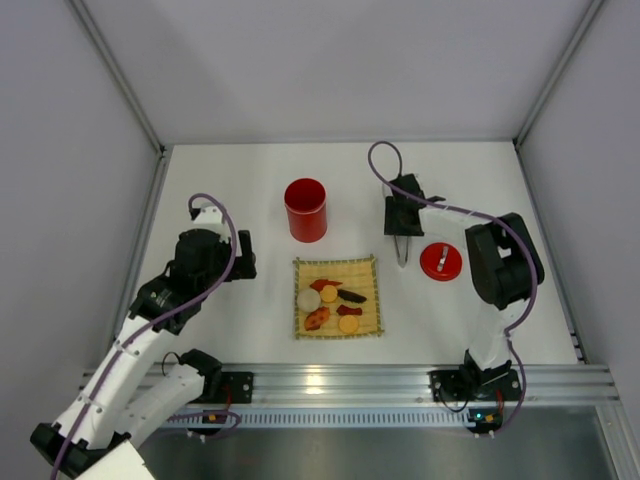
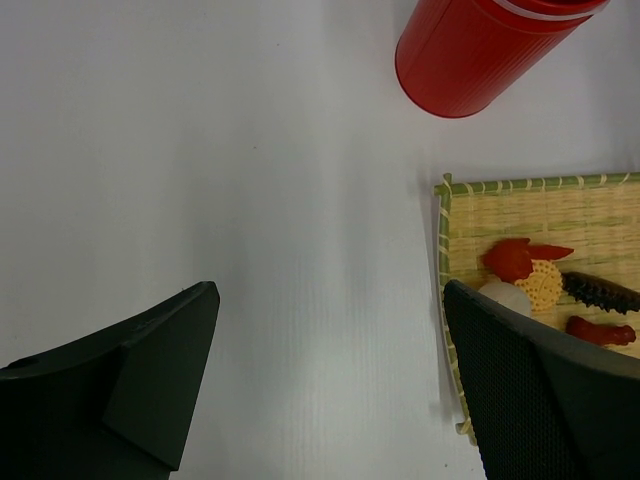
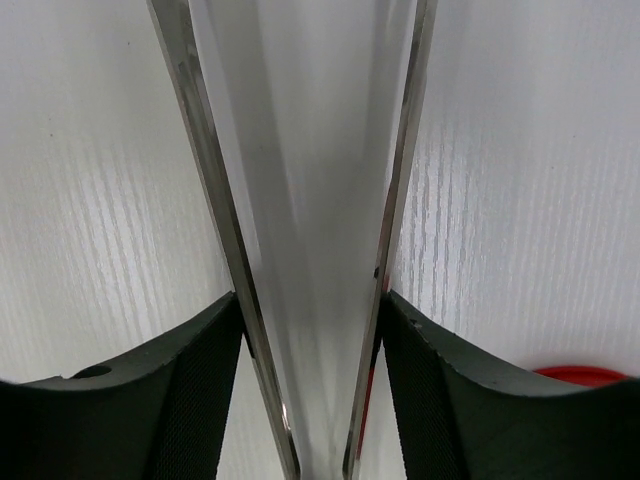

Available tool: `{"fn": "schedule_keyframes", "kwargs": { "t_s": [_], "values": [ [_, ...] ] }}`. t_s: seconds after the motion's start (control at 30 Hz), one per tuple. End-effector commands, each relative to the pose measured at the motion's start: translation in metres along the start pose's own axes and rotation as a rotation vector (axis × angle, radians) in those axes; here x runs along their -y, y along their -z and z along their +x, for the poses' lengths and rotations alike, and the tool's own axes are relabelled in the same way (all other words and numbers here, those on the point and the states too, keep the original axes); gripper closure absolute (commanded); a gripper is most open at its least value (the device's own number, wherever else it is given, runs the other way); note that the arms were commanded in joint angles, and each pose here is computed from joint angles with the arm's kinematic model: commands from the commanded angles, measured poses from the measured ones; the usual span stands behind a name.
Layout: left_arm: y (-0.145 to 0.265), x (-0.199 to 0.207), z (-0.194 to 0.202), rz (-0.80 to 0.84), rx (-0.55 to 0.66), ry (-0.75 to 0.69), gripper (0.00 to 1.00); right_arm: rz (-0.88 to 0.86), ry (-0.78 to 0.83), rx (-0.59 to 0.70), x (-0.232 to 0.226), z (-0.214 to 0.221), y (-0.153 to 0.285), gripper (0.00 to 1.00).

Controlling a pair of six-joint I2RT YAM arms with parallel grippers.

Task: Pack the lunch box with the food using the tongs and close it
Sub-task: Pick up the clamp at the center of the board, then pick up the fake food from the plate.

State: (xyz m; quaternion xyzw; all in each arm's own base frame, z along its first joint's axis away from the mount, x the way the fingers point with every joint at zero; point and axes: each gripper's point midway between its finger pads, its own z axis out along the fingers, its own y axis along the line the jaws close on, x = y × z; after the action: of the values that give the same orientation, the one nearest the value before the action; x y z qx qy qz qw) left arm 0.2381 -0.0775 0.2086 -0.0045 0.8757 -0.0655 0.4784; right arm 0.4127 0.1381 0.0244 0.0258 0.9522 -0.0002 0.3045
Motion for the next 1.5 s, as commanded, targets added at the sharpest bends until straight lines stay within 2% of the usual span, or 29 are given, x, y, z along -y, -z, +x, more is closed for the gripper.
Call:
{"fn": "schedule_keyframes", "kwargs": {
  "t_s": [0.0,0.33,0.73,0.93,1.13,1.47],
  "values": [
    [0.013,0.002,-0.018,0.003,0.041,0.048,0.01,-0.041,-0.026,0.036,-0.005,-0.009,0.013,0.45],
    [0.039,-0.006,-0.028,0.01,0.134,0.105,0.01,-0.059,-0.017,0.165,-0.006,-0.046,0.084,0.47],
    [0.031,-0.001,-0.025,0.02,0.125,0.128,0.01,-0.097,-0.002,0.249,0.001,-0.041,0.157,0.48],
    [0.031,-0.002,-0.028,0.017,0.129,0.114,0.01,-0.159,0.017,0.282,-0.003,-0.024,0.2,0.48],
    [0.03,-0.001,-0.025,0.03,0.138,0.114,0.01,-0.251,0.048,0.274,-0.019,0.014,0.237,0.48],
    [0.032,-0.001,-0.023,0.044,0.153,0.119,0.01,-0.423,0.182,0.206,-0.077,0.096,0.28,0.5]
  ]
}}
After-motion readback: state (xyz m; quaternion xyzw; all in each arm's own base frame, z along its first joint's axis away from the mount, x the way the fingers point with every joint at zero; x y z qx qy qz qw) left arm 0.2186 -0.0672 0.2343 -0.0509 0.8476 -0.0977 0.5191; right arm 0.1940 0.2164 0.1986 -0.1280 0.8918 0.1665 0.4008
